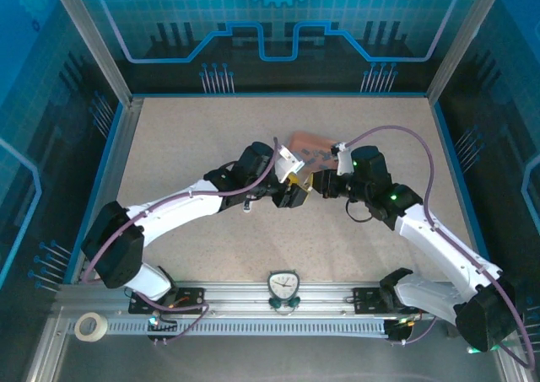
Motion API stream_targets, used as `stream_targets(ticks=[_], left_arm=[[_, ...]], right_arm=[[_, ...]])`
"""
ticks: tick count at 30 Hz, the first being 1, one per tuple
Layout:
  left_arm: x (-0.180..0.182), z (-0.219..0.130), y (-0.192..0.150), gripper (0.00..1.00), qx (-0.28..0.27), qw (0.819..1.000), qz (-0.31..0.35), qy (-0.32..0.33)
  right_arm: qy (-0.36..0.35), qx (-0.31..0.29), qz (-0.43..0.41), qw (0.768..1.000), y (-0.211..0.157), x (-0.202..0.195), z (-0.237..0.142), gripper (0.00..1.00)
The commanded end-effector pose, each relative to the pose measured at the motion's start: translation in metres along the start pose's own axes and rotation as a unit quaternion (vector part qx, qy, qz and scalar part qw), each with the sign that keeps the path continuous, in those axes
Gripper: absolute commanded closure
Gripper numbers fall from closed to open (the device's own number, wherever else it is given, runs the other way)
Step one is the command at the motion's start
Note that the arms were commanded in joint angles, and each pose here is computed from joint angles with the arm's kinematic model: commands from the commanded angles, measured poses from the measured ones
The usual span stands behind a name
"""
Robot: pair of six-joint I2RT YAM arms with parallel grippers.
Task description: Load the staples into the stapler
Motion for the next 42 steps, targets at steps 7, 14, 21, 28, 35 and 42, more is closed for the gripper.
stream_targets(ticks=[7, 14, 21, 28, 35, 42], left_arm=[[-0.008, 0.003, 0.013, 0.53, -0.010, 1.000, 0.012, -0.019], [-0.009, 0.007, 0.009, 0.56, -0.001, 1.000, 0.018, -0.024], [-0.009, 0.007, 0.007, 0.68, 0.003, 0.999, 0.026, -0.020], [-0.003, 0.004, 0.006, 0.81, 0.006, 0.999, 0.033, 0.002], [0.021, -0.002, 0.003, 0.89, 0.004, 0.996, -0.033, 0.082], [0.066, 0.014, -0.036, 0.96, 0.007, 0.954, -0.219, 0.205]], right_arm=[[0.032, 0.003, 0.002, 0.999, 0.005, 0.019, -0.003, 0.84], [0.038, 0.003, 0.004, 0.999, 0.005, 0.021, -0.003, 0.84], [0.042, 0.002, 0.006, 0.999, 0.006, 0.023, -0.004, 0.84], [0.047, -0.002, 0.007, 0.999, 0.009, 0.024, -0.006, 0.78], [0.003, -0.032, 0.014, 0.999, 0.016, 0.005, -0.014, 0.48], [-0.038, -0.059, 0.035, 0.997, 0.014, -0.021, -0.020, 0.47]])
Point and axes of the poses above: each hand's point on the last joint's axis, 136 mm out from that joint toward the fingers, its own z axis out along the fingers, its own x axis along the line the jaws close on, y = z × x, the point moved 1 cm from there along -z, back along the fingers, and after that the axes turned 11 degrees about z, right-handed, at the moved point
